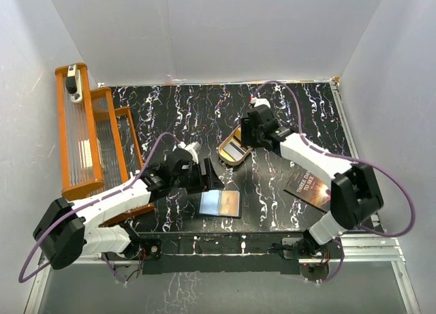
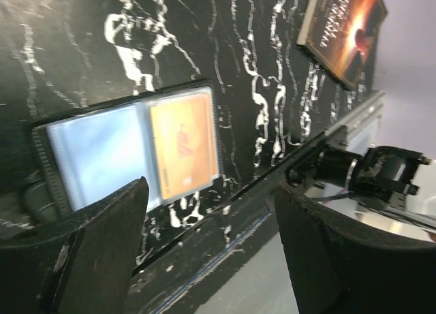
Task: Put the credit cards into the card holder
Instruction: Turn over the card slot in the card holder, then pick up the credit card from the storage box.
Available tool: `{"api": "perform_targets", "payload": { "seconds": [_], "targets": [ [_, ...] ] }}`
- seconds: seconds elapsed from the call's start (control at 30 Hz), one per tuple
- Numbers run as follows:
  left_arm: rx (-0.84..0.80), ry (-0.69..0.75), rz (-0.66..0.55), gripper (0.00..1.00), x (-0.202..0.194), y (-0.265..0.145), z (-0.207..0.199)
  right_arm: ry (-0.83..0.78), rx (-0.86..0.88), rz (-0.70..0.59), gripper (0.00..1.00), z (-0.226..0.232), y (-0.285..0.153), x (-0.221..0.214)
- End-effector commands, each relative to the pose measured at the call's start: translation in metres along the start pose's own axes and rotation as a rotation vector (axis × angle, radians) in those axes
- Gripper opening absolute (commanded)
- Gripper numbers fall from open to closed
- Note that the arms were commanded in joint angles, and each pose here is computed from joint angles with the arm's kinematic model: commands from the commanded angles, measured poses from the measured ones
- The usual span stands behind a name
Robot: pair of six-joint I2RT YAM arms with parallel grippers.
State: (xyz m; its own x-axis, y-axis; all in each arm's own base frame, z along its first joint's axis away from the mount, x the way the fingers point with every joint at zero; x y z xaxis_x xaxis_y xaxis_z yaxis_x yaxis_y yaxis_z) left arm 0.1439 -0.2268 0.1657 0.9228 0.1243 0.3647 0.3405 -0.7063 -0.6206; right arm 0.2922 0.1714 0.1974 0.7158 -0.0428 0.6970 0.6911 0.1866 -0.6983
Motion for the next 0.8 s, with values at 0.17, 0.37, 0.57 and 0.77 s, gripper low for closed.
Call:
{"api": "perform_targets", "payload": {
  "seconds": [0.17, 0.37, 0.57, 0.77],
  "targets": [
    [0.293, 0.107, -0.004, 0.74, -0.003, -0.029, 0.035, -0.185, -0.062, -0.021, 0.61, 0.008, 0.037, 0.046],
    [0.309, 0.11, -0.015, 0.74, -0.004, -0.037, 0.046, -0.266, -0.111, 0.051, 0.61, 0.007, 0.066, 0.043],
    [0.286, 0.125, -0.016, 0.75, -0.006, -0.038, 0.049, -0.319, -0.21, 0.093, 0.61, 0.0, 0.083, 0.042],
    [0.275, 0.136, -0.006, 0.75, -0.009, -0.038, 0.051, -0.343, -0.272, 0.103, 0.59, -0.005, 0.094, 0.038]
  ]
}}
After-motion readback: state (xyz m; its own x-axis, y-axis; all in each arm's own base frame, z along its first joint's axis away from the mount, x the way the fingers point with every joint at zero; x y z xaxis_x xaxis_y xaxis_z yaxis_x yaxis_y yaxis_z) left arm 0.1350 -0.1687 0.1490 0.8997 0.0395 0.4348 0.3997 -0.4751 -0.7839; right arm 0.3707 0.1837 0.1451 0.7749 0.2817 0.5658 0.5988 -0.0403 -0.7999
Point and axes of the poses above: each gripper's point midway between its finger pads, its own y axis out along the fingers, its own z axis along the line the jaws close on, x = y × z, the point moved 9 cm from there along -y, back along the fingers, and after that the axes turned 2 degrees about y, right-handed, at the moved point
